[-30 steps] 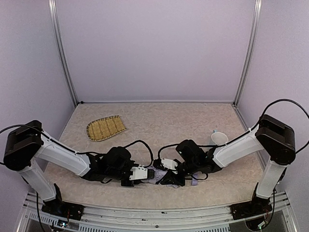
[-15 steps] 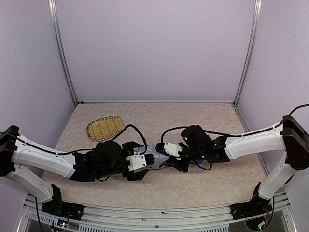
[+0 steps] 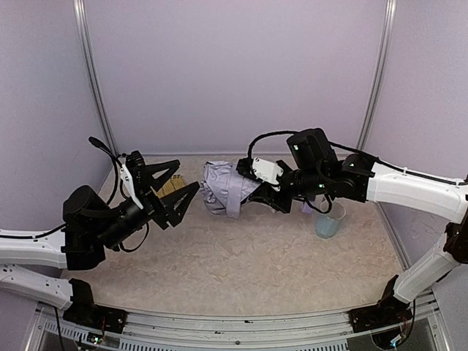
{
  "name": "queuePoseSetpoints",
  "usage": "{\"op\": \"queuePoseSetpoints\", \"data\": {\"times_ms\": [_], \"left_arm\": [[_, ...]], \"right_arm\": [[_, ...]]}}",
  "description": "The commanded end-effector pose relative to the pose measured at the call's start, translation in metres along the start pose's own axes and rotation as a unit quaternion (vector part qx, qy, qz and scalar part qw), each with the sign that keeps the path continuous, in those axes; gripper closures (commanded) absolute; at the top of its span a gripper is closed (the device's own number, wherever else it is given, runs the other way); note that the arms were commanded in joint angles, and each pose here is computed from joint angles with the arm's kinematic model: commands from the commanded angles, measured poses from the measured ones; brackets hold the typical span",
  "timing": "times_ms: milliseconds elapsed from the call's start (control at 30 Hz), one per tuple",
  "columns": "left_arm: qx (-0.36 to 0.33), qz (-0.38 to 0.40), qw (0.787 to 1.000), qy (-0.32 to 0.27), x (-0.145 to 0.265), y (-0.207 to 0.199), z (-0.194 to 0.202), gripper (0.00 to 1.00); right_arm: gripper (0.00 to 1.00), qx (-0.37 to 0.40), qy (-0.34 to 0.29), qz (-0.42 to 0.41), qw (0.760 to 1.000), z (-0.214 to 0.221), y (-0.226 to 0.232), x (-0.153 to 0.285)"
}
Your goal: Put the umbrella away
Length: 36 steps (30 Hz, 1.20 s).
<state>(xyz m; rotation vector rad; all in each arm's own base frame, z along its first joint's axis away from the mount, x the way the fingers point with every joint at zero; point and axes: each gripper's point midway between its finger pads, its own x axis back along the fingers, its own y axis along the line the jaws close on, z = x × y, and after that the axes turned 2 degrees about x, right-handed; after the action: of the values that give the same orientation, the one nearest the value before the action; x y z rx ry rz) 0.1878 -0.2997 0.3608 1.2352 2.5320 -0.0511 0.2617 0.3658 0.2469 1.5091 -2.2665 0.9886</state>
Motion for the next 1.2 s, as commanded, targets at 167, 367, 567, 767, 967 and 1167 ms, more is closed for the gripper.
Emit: {"op": "queuePoseSetpoints", "data": {"times_ms": [167,367,567,767,967,1167], "left_arm": [[0.064,0.077,0.995,0.015,0.006,-0.038,0.049,0.43],[0.057,0.145,0.988,-0.012,-0.005,-0.066,0.047,0.37],[0.048,0.164,0.985,0.016,-0.034,-0.082,0.066,0.33],[0.035,0.145,0.989,0.017,-0.054,-0.080,0.073,0.41],[0.046,0.158,0.986,0.008,-0.040,-0.084,0.072,1.00],[0.088,0.141,0.984,0.058,-0.029,-0.070,0.093,1.00]], "right_arm": [[1.00,0.005,-0.074,0.003,0.997,-0.073,-0.024,0.066],[1.00,0.006,-0.103,0.001,0.995,-0.087,-0.024,0.085],[1.00,0.019,-0.116,-0.005,0.993,-0.091,-0.021,0.089],[1.00,0.030,-0.128,-0.007,0.991,-0.095,-0.019,0.091],[1.00,0.028,-0.114,0.014,0.993,-0.088,-0.028,0.091],[1.00,-0.021,-0.132,0.070,0.989,-0.086,-0.065,0.119]]}}
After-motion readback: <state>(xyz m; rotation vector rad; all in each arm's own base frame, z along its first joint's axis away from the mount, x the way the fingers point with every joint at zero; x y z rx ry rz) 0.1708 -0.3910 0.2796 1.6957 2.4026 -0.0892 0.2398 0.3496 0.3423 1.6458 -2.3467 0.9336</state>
